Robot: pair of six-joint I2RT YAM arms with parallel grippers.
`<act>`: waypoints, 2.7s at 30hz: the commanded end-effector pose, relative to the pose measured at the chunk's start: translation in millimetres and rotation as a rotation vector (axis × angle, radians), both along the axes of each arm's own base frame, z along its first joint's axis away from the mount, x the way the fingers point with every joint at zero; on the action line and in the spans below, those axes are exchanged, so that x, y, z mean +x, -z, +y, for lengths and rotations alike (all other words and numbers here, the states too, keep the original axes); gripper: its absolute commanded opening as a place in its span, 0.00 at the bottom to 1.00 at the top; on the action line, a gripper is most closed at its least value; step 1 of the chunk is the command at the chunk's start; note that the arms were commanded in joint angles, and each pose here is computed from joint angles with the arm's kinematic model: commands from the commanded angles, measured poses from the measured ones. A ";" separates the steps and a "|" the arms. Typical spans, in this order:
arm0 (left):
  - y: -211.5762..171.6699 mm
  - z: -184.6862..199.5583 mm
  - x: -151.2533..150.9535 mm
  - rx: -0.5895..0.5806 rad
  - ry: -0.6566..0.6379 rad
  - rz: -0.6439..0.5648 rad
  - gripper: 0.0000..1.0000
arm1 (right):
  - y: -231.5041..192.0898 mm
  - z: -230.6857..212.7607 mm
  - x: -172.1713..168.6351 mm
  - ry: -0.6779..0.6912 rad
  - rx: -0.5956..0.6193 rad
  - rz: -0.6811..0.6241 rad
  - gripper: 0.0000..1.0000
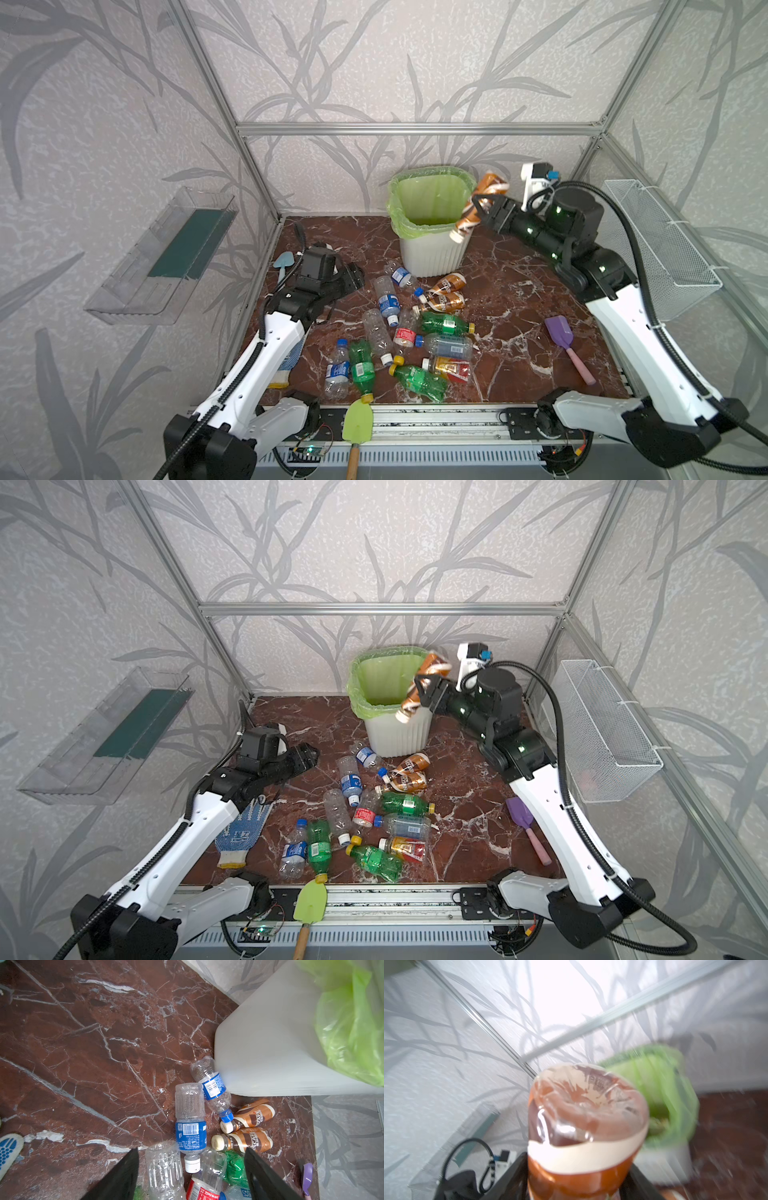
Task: Throw the plastic bottles in the bin
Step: 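Lift the Nescafe bottle over the bin and release it, then grasp the blue-cap clear water bottle with the left gripper while the right gripper returns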
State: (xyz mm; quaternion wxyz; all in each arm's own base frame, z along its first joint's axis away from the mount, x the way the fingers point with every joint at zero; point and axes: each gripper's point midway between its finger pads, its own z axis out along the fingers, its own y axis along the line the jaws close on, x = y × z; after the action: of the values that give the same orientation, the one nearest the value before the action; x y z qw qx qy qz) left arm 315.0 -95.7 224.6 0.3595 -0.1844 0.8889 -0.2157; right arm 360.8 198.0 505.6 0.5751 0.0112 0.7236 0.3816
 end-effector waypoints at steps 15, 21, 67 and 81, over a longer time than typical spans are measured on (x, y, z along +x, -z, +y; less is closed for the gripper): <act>-17.7 13.8 -15.2 0.005 -0.044 -0.071 0.79 | 73.1 -21.8 -9.9 0.089 -0.179 0.184 0.87; -7.4 14.1 -15.5 0.007 -0.049 -0.051 0.79 | 159.5 -33.2 -44.1 0.061 -0.232 0.360 0.85; 170.3 39.9 -189.1 0.074 -0.270 0.727 0.81 | 357.2 -24.9 -113.5 -0.053 -0.295 0.747 0.81; 188.5 36.0 -196.7 0.088 -0.262 0.772 0.82 | 359.9 -26.4 -114.8 -0.047 -0.295 0.752 0.81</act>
State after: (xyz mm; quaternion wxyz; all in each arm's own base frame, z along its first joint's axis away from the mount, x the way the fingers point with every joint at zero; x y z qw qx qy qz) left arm 124.0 -62.6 42.5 0.0405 -0.3360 0.9393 -0.0566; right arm 247.3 171.1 143.4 0.2518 0.0505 0.9333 0.2511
